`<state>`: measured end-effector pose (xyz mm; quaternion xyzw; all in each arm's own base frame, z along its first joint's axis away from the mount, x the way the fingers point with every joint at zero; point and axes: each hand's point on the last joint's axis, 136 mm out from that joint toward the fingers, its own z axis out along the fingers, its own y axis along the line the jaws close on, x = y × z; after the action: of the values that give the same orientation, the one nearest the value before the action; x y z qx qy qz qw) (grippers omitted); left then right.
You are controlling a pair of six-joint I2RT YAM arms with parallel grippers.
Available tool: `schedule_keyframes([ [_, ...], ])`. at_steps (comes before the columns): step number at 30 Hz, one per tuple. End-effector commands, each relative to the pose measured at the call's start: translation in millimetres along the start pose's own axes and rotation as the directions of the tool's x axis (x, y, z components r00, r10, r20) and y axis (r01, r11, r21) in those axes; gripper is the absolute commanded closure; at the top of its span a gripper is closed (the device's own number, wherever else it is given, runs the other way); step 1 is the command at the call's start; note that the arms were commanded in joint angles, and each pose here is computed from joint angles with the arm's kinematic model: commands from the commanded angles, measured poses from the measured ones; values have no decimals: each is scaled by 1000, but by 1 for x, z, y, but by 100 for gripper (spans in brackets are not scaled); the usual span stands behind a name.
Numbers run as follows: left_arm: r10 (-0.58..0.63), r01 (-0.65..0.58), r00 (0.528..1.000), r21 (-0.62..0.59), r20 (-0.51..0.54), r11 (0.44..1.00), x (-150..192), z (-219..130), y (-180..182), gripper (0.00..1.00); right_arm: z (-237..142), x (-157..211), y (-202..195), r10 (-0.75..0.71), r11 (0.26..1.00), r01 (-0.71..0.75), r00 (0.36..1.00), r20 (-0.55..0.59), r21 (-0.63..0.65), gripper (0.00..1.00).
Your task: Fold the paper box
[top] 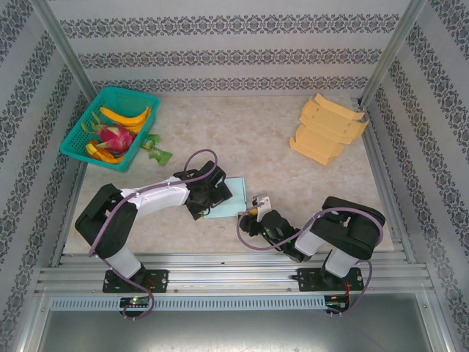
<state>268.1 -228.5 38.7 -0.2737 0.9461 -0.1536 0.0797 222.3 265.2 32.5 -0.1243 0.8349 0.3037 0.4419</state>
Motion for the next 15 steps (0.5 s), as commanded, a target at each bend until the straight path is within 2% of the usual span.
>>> schedule_keyframes([
  [1, 9, -13, 1000, -206, -21, 978, 5, 8, 54, 0, 2, -3, 1, -9, 1000, 9, 1000, 8, 7, 59],
  [12, 17, -19, 1000, -233, -10, 972, 2, 6, 57, 0, -2, -14, 2, -7, 1000, 7, 1000, 18, 6, 57],
  [15, 11, -13, 1000, -236, -8, 972, 2, 8, 59, 0, -2, -13, 3, -1, 1000, 1, 1000, 12, -2, 59],
])
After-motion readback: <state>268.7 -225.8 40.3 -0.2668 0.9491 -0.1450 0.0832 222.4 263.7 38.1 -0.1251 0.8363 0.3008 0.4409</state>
